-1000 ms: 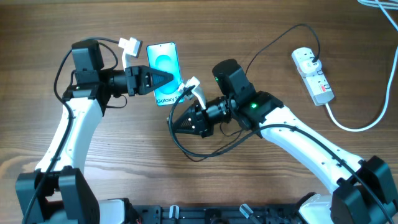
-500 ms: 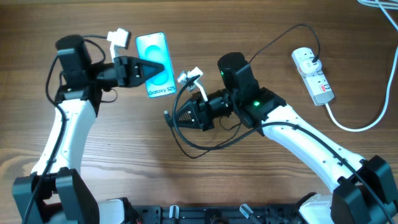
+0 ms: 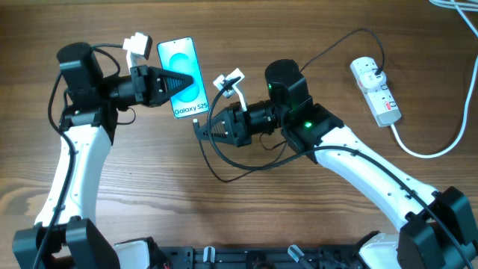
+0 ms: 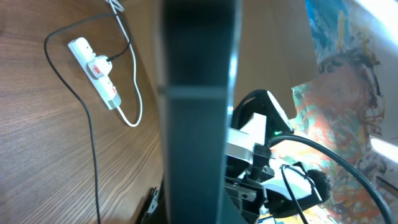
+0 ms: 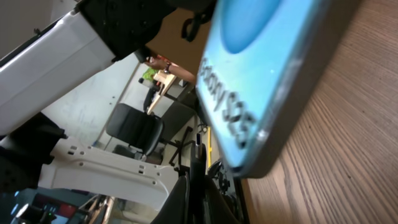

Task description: Plug charger to phone and switch on socket

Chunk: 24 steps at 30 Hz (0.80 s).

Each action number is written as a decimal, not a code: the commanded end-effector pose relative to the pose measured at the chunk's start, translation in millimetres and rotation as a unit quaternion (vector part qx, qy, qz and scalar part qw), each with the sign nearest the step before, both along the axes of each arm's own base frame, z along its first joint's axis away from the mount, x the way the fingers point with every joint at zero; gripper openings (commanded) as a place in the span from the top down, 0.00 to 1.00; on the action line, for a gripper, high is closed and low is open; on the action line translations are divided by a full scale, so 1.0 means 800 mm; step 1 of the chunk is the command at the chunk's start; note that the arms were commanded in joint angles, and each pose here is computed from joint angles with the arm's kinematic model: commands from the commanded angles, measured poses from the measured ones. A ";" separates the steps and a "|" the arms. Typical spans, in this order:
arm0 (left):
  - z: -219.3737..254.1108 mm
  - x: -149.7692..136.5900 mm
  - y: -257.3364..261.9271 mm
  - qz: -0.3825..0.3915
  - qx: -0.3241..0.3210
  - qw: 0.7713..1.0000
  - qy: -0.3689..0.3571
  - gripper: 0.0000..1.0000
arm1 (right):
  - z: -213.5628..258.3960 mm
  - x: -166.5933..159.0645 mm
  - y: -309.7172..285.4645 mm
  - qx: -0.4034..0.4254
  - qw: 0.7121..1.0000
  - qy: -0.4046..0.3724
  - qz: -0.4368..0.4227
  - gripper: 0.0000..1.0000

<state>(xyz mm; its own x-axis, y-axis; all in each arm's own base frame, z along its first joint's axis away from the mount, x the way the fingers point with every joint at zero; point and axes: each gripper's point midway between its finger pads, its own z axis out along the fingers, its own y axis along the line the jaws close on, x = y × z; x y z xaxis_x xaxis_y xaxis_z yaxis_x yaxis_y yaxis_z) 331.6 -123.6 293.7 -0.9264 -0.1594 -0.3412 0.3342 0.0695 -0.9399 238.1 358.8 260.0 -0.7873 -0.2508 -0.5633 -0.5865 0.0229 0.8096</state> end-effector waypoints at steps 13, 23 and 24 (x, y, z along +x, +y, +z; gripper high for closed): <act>0.018 -0.012 -0.003 -0.008 -0.002 1.000 -0.006 0.96 | 0.005 0.007 0.002 0.007 1.000 -0.001 -0.012 0.96; 0.016 -0.008 -0.003 0.002 -0.003 1.000 0.022 0.96 | 0.005 0.007 0.002 0.006 1.000 0.002 -0.013 0.96; 0.016 -0.008 -0.003 0.002 -0.003 1.000 0.022 0.96 | 0.005 0.007 0.002 0.006 1.000 0.002 -0.013 0.96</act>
<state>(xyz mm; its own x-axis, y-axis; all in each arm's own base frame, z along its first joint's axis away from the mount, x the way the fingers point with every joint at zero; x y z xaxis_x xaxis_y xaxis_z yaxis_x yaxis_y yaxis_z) 331.0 -123.8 296.8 -0.9444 -0.1729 -0.2797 0.2721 0.0667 -0.9600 242.0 360.4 265.6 -0.7908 -0.2285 -0.5678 -0.5870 0.0206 0.8093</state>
